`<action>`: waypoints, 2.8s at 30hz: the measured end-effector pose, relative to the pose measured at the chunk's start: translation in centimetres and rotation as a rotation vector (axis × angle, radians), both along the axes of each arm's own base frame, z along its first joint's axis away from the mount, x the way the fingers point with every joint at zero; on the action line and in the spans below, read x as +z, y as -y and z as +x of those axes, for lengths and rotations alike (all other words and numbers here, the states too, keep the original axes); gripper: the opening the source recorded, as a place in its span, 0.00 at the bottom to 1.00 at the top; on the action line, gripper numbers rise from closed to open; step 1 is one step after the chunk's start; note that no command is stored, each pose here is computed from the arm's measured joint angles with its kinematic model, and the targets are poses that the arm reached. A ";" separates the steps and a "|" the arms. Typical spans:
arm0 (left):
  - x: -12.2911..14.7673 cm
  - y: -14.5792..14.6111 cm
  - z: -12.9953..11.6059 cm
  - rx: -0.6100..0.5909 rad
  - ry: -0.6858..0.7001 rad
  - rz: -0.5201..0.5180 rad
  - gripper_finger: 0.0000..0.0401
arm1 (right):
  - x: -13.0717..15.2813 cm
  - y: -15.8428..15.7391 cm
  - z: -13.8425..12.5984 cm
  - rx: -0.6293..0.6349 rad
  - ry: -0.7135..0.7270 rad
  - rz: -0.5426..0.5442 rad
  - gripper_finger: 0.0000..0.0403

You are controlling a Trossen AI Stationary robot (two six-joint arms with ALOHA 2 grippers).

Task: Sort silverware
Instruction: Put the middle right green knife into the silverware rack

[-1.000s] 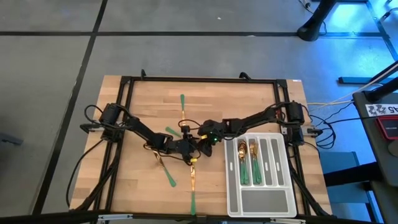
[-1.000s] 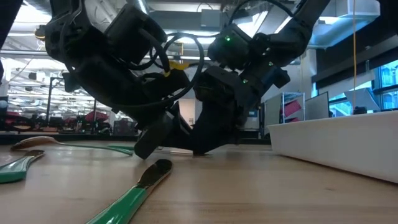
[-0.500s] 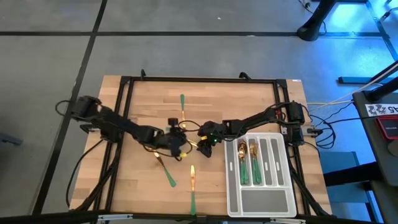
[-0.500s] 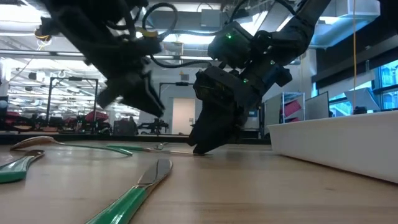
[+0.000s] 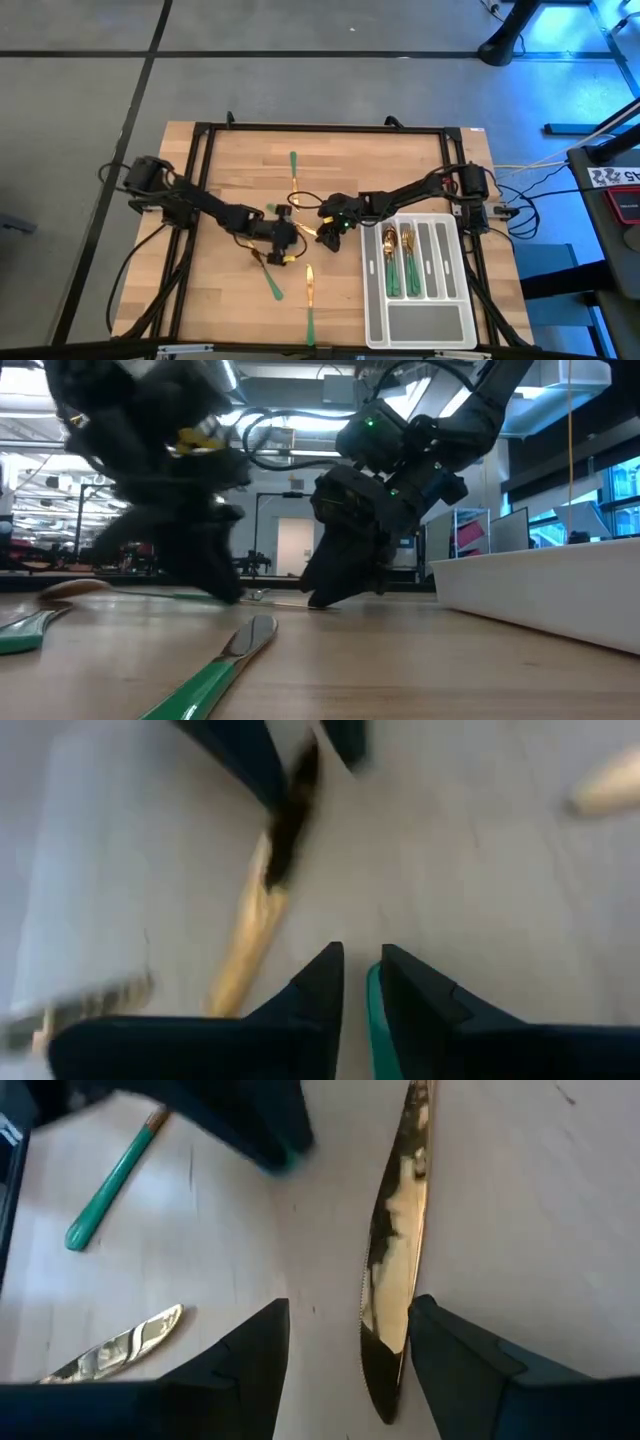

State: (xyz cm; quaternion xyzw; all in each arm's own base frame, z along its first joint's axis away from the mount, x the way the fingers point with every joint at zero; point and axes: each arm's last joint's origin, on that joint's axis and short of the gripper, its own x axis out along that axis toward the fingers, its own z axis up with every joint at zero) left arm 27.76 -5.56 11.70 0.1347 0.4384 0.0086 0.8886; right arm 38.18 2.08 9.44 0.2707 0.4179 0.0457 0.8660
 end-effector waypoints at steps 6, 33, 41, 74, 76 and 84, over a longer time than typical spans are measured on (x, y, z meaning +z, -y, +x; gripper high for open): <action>-2.5 -1.5 1.9 0.051 0.059 -0.027 0.04 | 0.2 -0.2 0.2 0.031 0.028 0.061 0.50; -4.5 -0.9 3.2 0.053 0.130 -0.116 0.00 | -0.2 -0.4 0.4 -0.225 -0.025 0.115 0.50; -3.0 -0.4 3.0 0.059 0.155 -0.096 0.00 | -0.3 -0.4 0.5 -0.243 -0.029 0.096 0.50; -2.8 0.6 2.2 0.095 0.084 -0.224 0.00 | -0.2 -1.0 0.8 -0.151 0.052 0.077 0.50; -2.8 0.5 2.2 0.097 0.084 -0.227 0.00 | -0.1 -1.0 0.9 -0.136 0.062 0.087 0.50; -2.8 0.1 2.3 0.087 0.082 -0.214 0.00 | 0.0 -1.1 0.9 -0.133 0.070 0.090 0.50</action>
